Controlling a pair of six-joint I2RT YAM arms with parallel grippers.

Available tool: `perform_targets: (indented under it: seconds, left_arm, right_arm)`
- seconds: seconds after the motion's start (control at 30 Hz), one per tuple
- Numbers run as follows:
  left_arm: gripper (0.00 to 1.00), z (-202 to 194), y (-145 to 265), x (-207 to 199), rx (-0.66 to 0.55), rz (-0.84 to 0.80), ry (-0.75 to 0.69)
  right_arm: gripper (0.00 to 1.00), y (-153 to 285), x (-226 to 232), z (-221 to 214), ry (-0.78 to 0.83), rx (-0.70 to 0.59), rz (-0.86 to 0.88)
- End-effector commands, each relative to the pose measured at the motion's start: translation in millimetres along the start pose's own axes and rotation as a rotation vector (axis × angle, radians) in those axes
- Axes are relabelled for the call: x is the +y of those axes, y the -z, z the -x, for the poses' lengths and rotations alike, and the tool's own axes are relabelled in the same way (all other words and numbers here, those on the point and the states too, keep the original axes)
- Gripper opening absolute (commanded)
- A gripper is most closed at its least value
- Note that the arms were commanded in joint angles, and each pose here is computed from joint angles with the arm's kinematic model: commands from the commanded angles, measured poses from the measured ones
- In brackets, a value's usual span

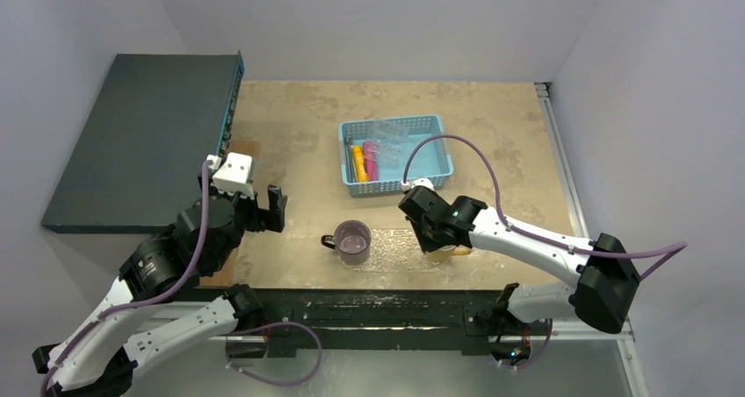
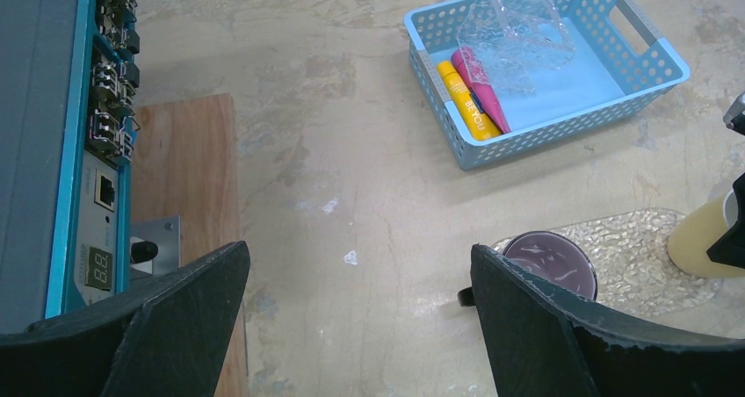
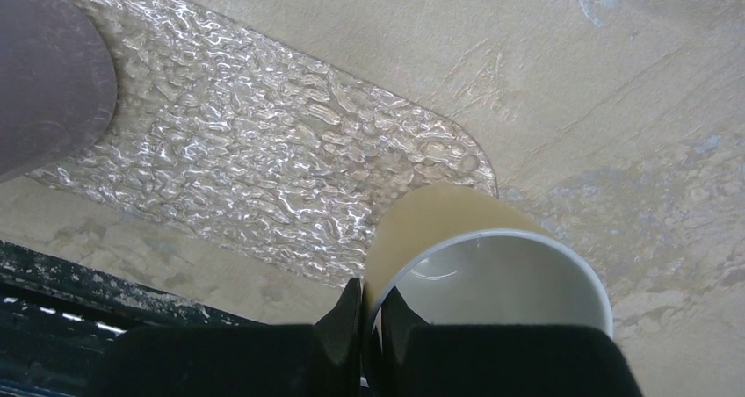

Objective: Prepare toiletry sets of a toothbrush and toothpaste on the tray

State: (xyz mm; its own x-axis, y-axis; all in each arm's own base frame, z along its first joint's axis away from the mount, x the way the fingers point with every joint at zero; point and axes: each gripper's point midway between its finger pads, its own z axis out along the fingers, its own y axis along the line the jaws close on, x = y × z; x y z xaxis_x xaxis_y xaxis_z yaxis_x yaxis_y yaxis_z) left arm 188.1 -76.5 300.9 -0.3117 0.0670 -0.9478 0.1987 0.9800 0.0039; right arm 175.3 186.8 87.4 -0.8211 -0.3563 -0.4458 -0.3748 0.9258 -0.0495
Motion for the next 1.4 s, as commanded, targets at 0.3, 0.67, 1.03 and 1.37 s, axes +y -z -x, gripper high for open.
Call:
perform_targets:
  seconds: [0.3,0.67,1.03,1.37]
  left_arm:
    - [0.96,4.8,-2.6,0.5,-0.017,0.016,0.018]
    - [0.96,4.6,-3.1,0.3,-0.013,0.018,0.015]
    - [0.96,4.1,-3.7,-0.8,-0.010,0.014,0.014]
    - [0.96,4.6,-2.6,2.6,-0.017,0.027,0.017]
  right_arm:
    - [0.33,11.0,0.2,15.2,-0.045,-0.082,0.006]
    - [0.45,56.0,0.6,65.9,-0.054,-0.224,0.023]
    - [0.52,70.7,1.5,153.5,-0.067,-0.409,-0.038]
    - [0.55,65.2,-4.5,223.7,-0.185,-0.530,0.014]
